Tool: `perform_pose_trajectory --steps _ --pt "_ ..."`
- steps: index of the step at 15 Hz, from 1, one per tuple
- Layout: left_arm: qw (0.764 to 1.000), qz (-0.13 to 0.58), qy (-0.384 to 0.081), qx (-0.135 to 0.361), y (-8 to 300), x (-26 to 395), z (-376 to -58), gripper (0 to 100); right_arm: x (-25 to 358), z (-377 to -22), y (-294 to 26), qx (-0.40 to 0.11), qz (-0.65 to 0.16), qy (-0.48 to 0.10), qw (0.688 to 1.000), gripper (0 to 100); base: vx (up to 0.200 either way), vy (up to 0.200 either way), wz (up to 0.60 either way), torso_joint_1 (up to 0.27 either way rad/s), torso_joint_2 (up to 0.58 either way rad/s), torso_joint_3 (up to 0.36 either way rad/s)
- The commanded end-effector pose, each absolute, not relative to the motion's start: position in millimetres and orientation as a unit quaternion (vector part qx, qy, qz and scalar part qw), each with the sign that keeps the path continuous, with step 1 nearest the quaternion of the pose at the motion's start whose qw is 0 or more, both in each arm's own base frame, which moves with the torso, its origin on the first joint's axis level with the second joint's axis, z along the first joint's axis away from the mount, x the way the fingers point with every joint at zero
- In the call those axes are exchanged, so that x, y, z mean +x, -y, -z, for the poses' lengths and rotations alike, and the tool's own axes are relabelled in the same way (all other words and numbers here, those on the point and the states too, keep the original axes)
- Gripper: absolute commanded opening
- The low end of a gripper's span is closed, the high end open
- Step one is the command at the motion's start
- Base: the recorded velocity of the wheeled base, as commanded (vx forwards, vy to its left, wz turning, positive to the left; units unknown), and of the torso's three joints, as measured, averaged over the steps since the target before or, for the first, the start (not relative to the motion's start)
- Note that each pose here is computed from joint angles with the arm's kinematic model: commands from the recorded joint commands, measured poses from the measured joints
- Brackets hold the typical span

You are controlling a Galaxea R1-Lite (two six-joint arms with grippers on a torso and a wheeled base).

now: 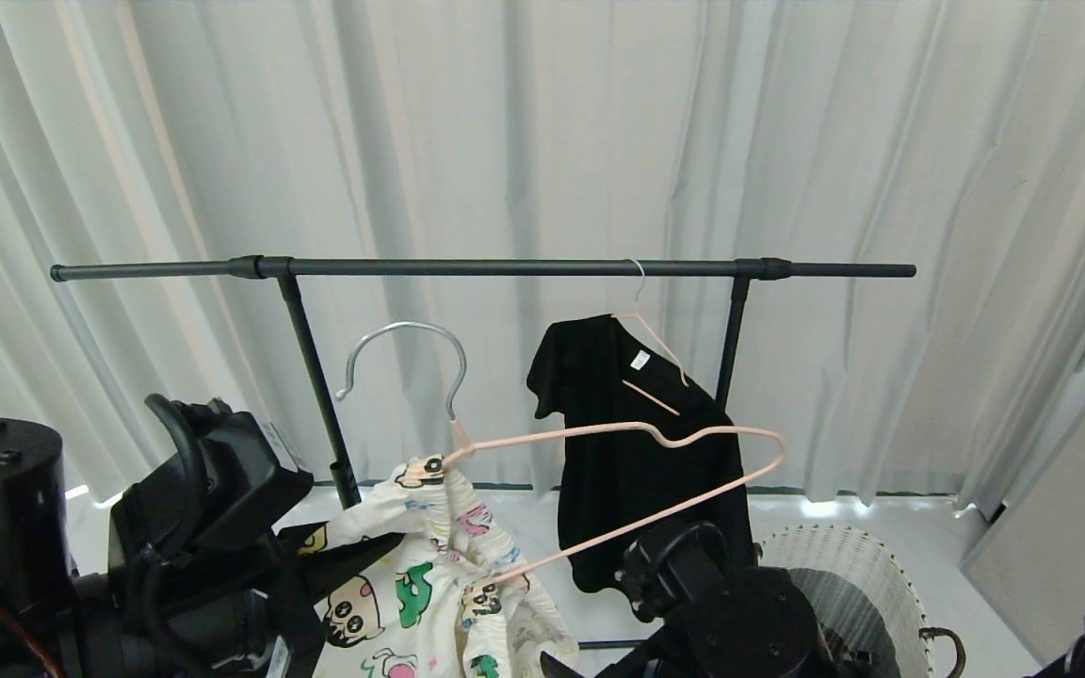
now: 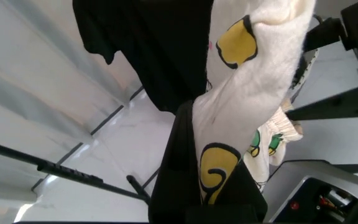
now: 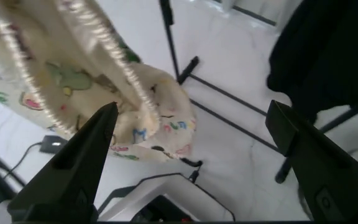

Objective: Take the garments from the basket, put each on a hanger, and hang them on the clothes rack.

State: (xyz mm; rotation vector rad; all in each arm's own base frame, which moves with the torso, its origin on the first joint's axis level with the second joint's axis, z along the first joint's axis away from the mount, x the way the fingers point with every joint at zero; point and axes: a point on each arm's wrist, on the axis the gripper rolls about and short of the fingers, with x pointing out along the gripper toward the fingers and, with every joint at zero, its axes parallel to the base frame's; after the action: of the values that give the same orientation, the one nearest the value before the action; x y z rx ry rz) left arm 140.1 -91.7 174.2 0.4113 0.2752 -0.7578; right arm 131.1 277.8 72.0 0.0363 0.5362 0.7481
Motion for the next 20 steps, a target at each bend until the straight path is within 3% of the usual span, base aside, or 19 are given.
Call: perform_pose_trajectory --steps 1,7,9,12,17,20 --pt "0.900 0.367 -0.131 0.197 91.8 139.5 -175.1 0 134.0 -58.7 -279.2 -0.002 -0.335 -0.265 0.904 100 0.000 0.000 0.00 0.000 0.00 0.000" --pt "0.910 0.341 -0.138 0.193 86.3 134.0 -172.0 0 178.3 -46.3 -255.1 -0.048 -0.210 -0.245 0.945 100 0.000 0.000 0.00 0.000 0.00 0.000" --pt "0.914 0.306 -0.164 0.210 81.4 130.2 -158.5 0 207.4 -53.6 -238.8 -0.026 -0.146 -0.218 0.965 100 0.000 0.000 0.00 0.000 0.00 0.000" --pt "0.916 0.298 -0.165 0.211 75.4 122.3 -154.1 0 233.5 -65.1 -215.5 -0.015 -0.102 -0.187 0.977 100 0.000 0.000 0.00 0.000 0.00 0.000" --pt "0.914 0.299 -0.172 0.216 68.7 111.4 -145.2 0 246.6 -82.3 -199.0 -0.015 -0.100 -0.160 0.982 100 0.000 0.000 0.00 0.000 0.00 0.000" --pt "0.893 0.254 -0.235 0.288 68.0 115.9 -118.9 0 243.8 -103.8 -197.7 -0.012 -0.137 -0.133 0.982 100 0.000 0.000 0.00 0.000 0.00 0.000"
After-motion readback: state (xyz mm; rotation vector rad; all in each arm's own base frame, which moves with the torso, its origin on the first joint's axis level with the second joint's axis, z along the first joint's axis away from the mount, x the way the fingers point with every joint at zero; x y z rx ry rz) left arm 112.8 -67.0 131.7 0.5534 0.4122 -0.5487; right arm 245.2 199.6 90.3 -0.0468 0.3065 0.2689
